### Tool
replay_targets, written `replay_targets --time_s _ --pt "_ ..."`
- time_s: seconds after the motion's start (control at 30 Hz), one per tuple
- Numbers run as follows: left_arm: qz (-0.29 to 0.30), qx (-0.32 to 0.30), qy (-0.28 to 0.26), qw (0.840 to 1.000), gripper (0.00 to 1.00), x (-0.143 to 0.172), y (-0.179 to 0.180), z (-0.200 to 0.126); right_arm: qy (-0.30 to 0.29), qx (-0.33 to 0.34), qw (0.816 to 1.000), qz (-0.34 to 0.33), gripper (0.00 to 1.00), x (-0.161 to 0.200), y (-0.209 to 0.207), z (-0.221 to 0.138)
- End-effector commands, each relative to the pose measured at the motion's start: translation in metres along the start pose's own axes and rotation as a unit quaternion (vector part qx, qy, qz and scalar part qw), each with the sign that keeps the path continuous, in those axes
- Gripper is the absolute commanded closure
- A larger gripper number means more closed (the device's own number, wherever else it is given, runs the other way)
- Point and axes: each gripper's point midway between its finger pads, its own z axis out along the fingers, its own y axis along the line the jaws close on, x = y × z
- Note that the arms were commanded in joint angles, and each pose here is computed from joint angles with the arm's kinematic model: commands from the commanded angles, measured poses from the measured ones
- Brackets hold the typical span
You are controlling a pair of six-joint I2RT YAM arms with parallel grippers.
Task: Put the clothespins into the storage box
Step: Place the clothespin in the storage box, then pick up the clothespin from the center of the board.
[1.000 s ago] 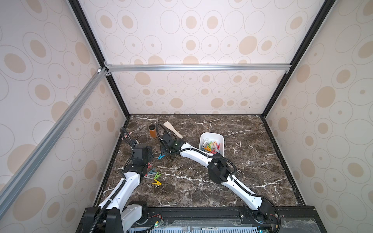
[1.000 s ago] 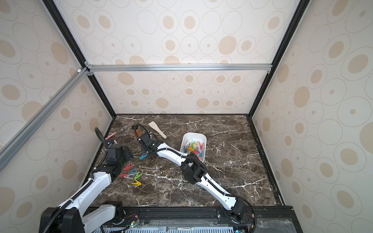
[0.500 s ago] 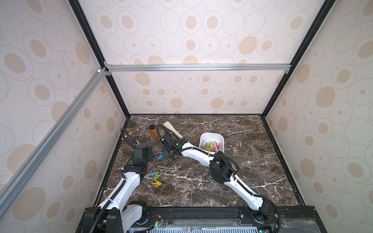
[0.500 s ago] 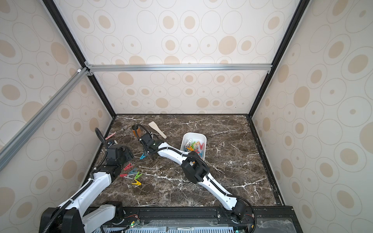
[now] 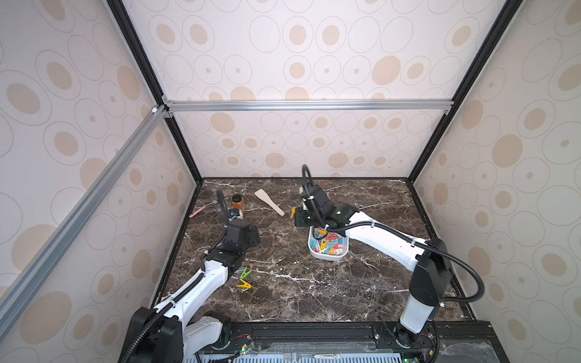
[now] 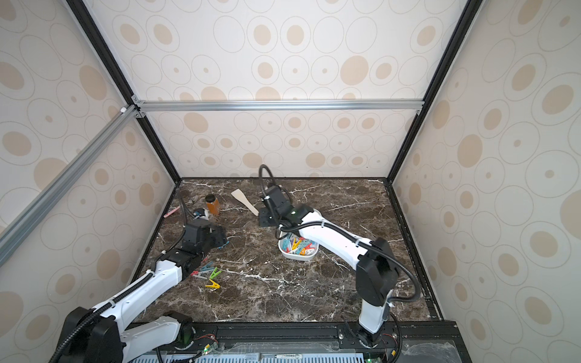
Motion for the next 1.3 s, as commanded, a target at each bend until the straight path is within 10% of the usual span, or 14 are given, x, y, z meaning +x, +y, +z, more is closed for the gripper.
replay_targets --time_s 0.0,0.3,0.47,0.9,1.27 --pt "0.048 0.057 -0.022 0.997 0.28 -0.005 -0.055 -0.002 0.036 0.078 0.995 0.052 1.0 0.027 -0.07 0.009" --pt "0.086 0.105 0.016 0.991 0.3 0.02 -0.103 0.017 0.046 0.156 0.984 0.068 0.91 0.035 -0.118 0.014" --pt "0.092 0.057 0.008 0.994 0.27 0.015 -0.075 0.018 0.046 0.15 0.987 0.043 0.71 0.026 -0.109 0.009" --pt "-0.022 0.012 0.117 0.993 0.4 0.03 0.031 0.059 0.085 0.04 0.991 -0.097 0.71 0.084 0.026 0.017" --pt "0.004 -0.025 0.159 0.987 0.58 0.037 0.052 0.098 0.101 0.034 0.986 -0.126 0.71 0.104 0.033 0.026"
